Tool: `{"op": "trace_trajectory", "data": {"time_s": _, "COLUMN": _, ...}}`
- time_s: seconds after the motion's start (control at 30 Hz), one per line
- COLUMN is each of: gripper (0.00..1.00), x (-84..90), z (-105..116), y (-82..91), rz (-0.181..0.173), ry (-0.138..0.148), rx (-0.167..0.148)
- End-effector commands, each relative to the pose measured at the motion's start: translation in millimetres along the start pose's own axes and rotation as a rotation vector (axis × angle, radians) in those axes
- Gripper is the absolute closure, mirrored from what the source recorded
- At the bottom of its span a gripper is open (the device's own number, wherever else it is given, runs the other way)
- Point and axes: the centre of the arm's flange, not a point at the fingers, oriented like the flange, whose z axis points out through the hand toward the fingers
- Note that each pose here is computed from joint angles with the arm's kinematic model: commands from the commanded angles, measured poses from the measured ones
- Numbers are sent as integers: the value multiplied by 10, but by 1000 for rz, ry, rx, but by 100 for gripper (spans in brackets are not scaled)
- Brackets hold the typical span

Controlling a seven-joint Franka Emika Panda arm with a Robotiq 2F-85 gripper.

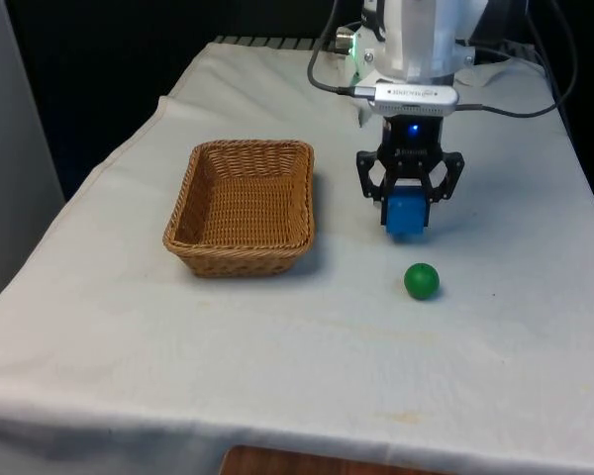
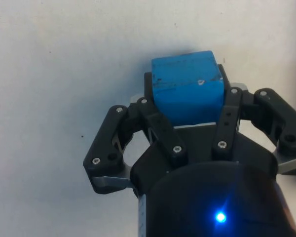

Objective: Place all non-red objects into the basket.

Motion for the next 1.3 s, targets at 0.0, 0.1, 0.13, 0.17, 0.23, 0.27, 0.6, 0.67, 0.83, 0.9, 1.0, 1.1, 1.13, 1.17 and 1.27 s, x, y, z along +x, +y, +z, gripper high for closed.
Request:
{"op": "trace_trajectory", "data": {"time_s": 0.0, "gripper": 99, "x": 5, "z": -45, "y": 13, "rz": 4, "ry": 4, "rx": -11}}
{"op": "trace_trajectory", "data": {"time_s": 0.1, "gripper": 99, "x": 19, "z": -77, "y": 23, "rz": 7, "ry": 10, "rx": -13}}
{"op": "trace_trajectory", "data": {"time_s": 0.13, "gripper": 99, "x": 19, "z": -56, "y": 10, "rz": 3, "ry": 9, "rx": -1}}
{"op": "trace_trajectory", "data": {"time_s": 0.17, "gripper": 99, "x": 24, "z": -80, "y": 23, "rz": 8, "ry": 12, "rx": -12}}
{"op": "trace_trajectory", "data": {"time_s": 0.23, "gripper": 99, "x": 37, "z": -91, "y": 46, "rz": 10, "ry": 13, "rx": -13}}
{"op": "trace_trajectory", "data": {"time_s": 0.27, "gripper": 99, "x": 45, "z": -98, "y": 57, "rz": 12, "ry": 14, "rx": -14}}
{"op": "trace_trajectory", "data": {"time_s": 0.6, "gripper": 99, "x": 125, "z": -185, "y": 123, "rz": 28, "ry": 28, "rx": -20}}
{"op": "trace_trajectory", "data": {"time_s": 0.67, "gripper": 99, "x": 134, "z": -228, "y": 127, "rz": 29, "ry": 33, "rx": -21}}
{"op": "trace_trajectory", "data": {"time_s": 0.83, "gripper": 99, "x": 139, "z": -331, "y": 131, "rz": 26, "ry": 43, "rx": -21}}
{"op": "trace_trajectory", "data": {"time_s": 0.9, "gripper": 99, "x": 145, "z": -388, "y": 137, "rz": 26, "ry": 44, "rx": -19}}
{"op": "trace_trajectory", "data": {"time_s": 1.0, "gripper": 99, "x": 157, "z": -485, "y": 142, "rz": 25, "ry": 43, "rx": -13}}
{"op": "trace_trajectory", "data": {"time_s": 1.1, "gripper": 99, "x": 162, "z": -530, "y": 140, "rz": 24, "ry": 41, "rx": -12}}
{"op": "trace_trajectory", "data": {"time_s": 1.13, "gripper": 99, "x": 167, "z": -562, "y": 146, "rz": 25, "ry": 41, "rx": -10}}
{"op": "trace_trajectory", "data": {"time_s": 1.17, "gripper": 99, "x": 171, "z": -583, "y": 151, "rz": 24, "ry": 40, "rx": -10}}
{"op": "trace_trajectory", "data": {"time_s": 1.27, "gripper": 99, "x": 183, "z": -688, "y": 179, "rz": 23, "ry": 37, "rx": -9}}
